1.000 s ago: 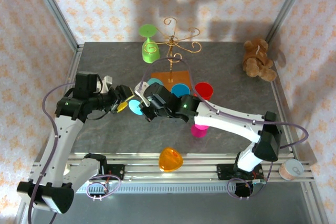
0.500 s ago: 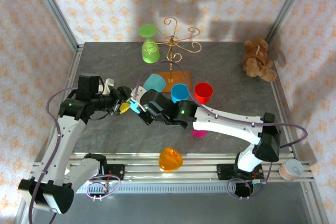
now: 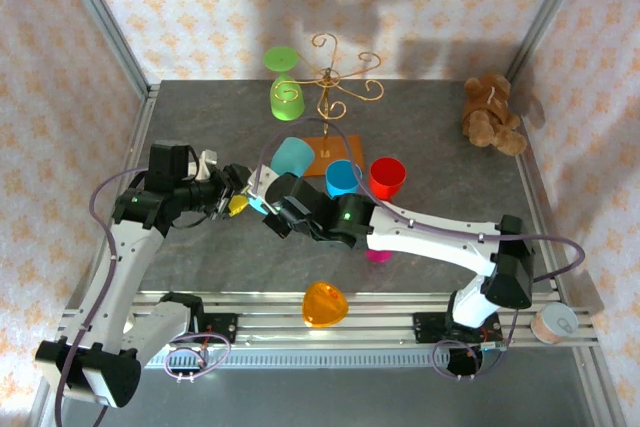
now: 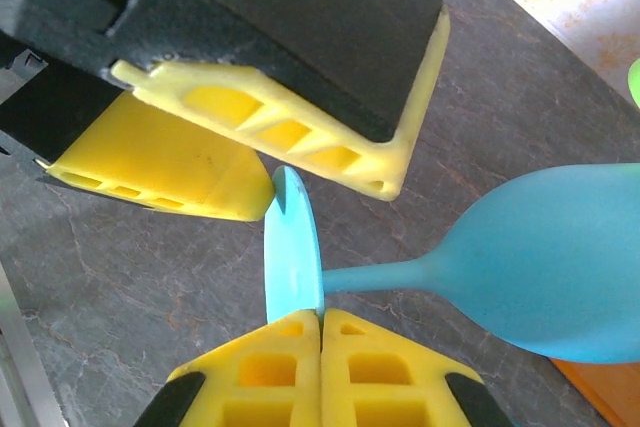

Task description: Take the wine glass off the wine glass rack

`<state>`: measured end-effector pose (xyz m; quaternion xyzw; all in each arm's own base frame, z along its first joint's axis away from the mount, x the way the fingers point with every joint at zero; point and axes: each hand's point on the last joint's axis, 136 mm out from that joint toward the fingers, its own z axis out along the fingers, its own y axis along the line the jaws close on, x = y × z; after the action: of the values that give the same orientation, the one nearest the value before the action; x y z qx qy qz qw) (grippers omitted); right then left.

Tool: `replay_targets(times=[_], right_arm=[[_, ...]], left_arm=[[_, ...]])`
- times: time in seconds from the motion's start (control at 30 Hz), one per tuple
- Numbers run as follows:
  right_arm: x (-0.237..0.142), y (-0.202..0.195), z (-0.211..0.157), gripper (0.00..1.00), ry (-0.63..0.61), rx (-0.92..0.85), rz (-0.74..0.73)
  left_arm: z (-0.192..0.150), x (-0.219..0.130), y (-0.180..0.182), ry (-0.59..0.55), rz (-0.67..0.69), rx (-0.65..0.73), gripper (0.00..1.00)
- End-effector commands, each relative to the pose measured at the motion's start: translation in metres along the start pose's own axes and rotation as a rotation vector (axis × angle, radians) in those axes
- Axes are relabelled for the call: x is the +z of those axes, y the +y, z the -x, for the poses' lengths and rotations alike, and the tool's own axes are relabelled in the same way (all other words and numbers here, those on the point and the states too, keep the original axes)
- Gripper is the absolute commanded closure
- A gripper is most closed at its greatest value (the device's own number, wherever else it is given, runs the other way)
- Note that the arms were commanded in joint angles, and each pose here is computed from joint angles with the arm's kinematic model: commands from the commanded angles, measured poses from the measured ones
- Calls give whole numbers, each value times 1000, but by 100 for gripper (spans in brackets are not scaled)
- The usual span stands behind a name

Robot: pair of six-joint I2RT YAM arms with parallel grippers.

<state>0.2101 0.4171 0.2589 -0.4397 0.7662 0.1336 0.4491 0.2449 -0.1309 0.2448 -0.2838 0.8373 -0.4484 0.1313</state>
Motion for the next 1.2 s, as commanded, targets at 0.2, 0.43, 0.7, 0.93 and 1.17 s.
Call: replay_targets(times=[0.2, 0.43, 0.7, 0.93, 1.17], right_arm=[[2, 1, 6, 100, -27, -44, -35], [3, 2, 8, 100, -27, -61, -38], [3, 5, 11, 100, -32, -77, -36], [3, 5, 14, 100, -38, -88, -38], [2, 6, 17, 100, -43, -94, -35]], left_arm=[[-3, -1, -6, 17, -57, -5, 47], [-2, 0, -8, 19, -64, -5, 49], [0, 3, -6, 22, -62, -8, 53], [0, 6, -4, 24, -64, -11, 56], [2, 8, -3, 25, -68, -17, 64]])
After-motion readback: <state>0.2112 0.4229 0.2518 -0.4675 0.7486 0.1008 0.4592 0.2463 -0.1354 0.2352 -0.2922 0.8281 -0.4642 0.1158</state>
